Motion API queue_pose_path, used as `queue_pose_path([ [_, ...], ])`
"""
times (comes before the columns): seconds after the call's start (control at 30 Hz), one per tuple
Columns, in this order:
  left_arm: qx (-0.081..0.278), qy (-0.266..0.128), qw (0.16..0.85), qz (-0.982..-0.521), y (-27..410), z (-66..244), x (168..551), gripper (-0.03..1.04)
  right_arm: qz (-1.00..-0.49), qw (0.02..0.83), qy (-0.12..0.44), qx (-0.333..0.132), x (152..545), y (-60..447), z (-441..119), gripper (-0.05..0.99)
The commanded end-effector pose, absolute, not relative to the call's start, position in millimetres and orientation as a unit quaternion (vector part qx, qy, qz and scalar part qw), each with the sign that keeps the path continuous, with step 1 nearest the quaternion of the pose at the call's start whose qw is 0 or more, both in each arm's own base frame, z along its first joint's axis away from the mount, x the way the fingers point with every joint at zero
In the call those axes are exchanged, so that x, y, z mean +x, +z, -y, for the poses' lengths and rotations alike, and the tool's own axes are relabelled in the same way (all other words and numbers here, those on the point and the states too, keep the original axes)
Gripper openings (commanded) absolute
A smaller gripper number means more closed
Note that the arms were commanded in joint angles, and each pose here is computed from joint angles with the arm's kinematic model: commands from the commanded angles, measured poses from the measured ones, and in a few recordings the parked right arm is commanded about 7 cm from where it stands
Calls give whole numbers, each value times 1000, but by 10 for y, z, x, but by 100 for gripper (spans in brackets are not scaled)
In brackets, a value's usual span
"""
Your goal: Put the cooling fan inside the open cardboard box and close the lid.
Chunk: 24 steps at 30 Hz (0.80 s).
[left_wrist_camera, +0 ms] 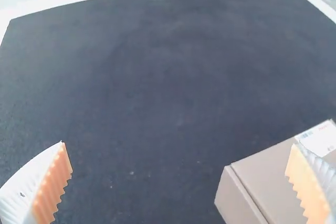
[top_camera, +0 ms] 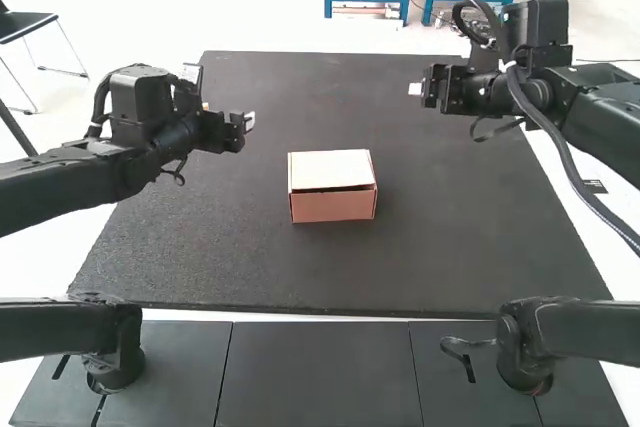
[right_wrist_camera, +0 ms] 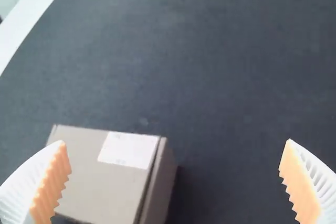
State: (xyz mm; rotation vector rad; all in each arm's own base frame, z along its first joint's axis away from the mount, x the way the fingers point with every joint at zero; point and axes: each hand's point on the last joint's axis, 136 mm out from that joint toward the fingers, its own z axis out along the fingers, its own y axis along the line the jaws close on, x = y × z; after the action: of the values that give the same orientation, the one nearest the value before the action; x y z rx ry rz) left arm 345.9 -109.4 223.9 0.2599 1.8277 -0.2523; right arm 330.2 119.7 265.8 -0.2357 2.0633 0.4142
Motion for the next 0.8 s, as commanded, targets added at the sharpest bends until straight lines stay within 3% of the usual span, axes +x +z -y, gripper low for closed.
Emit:
queue_pose_path([
  [0.0,116,-119,609,-775,2241,1076,3320,96,-837,519,165,-52,3271,2703,-958,91],
  [0.1,116,-122,620,-767,2196,1041,3193,96,-833,516,196,27,3238,2548,-797,91],
  [0.23,112,-117,640,-751,2120,945,3075,96,-826,533,178,58,3188,2299,-550,91],
  [0.43,116,-133,661,-730,2084,851,2975,96,-804,589,76,24,3119,2102,-200,91],
  [0.6,131,-155,656,-727,1980,824,2899,96,-783,618,61,4,2984,2018,-256,91],
  [0.77,128,-136,682,-707,1940,692,2812,96,-769,637,41,-5,2851,1807,-226,91],
])
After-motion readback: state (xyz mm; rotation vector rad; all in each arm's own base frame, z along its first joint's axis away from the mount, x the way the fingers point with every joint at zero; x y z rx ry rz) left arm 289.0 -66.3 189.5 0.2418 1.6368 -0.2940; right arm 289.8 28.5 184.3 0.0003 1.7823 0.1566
